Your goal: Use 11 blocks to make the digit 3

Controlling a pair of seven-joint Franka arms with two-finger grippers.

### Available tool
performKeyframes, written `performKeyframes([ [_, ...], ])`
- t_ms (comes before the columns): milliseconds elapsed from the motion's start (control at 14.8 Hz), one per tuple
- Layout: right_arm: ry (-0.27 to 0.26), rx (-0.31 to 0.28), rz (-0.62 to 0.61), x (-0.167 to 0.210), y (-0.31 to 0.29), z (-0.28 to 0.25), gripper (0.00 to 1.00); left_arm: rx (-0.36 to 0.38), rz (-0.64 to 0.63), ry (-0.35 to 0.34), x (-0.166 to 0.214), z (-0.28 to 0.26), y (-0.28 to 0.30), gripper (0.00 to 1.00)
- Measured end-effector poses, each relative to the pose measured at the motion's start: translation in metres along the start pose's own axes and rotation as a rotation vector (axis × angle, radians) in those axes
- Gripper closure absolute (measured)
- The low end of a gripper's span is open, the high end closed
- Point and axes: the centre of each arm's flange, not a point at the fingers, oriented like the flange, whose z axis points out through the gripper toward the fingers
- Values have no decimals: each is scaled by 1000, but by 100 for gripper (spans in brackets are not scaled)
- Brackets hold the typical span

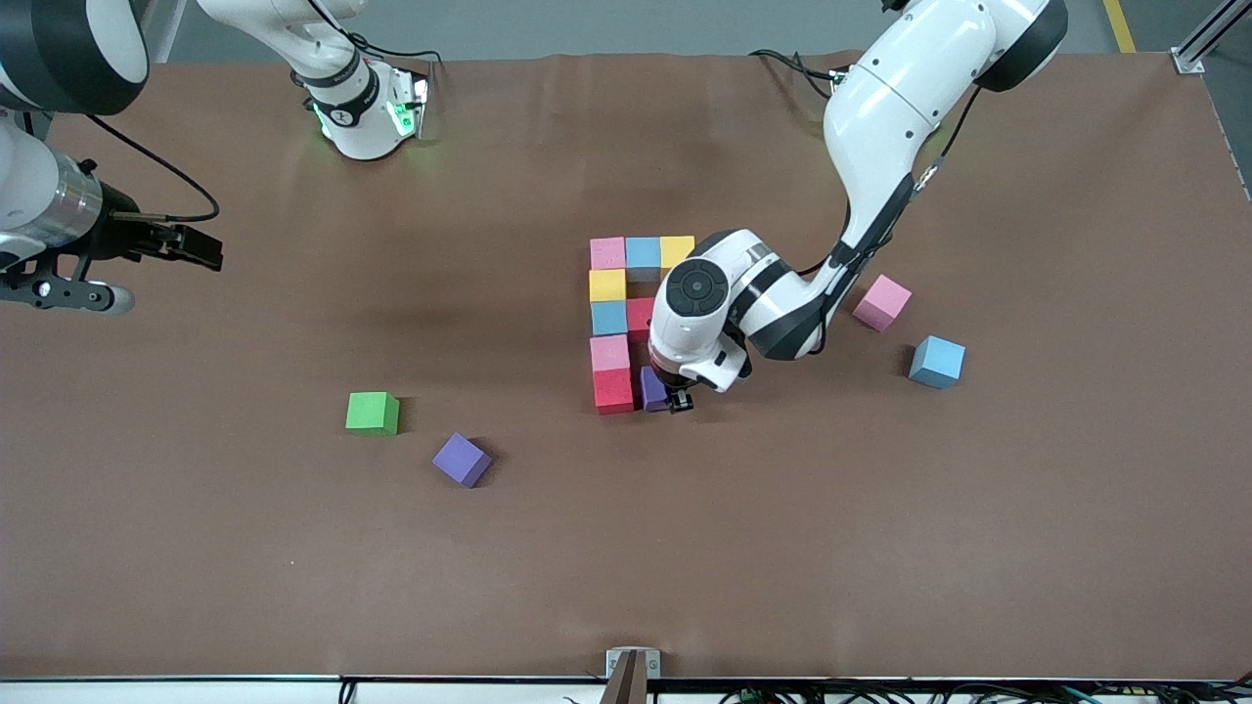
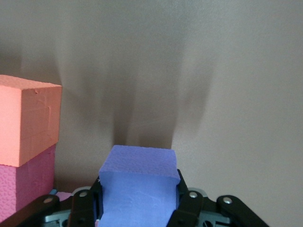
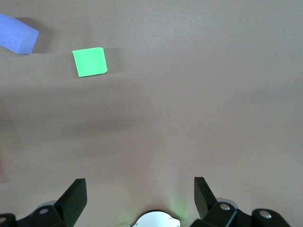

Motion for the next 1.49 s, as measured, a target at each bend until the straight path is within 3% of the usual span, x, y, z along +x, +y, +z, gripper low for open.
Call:
performKeyframes([
  [1485, -1, 0, 0, 0, 0, 0, 0, 3, 20, 2, -13, 15, -7, 44],
])
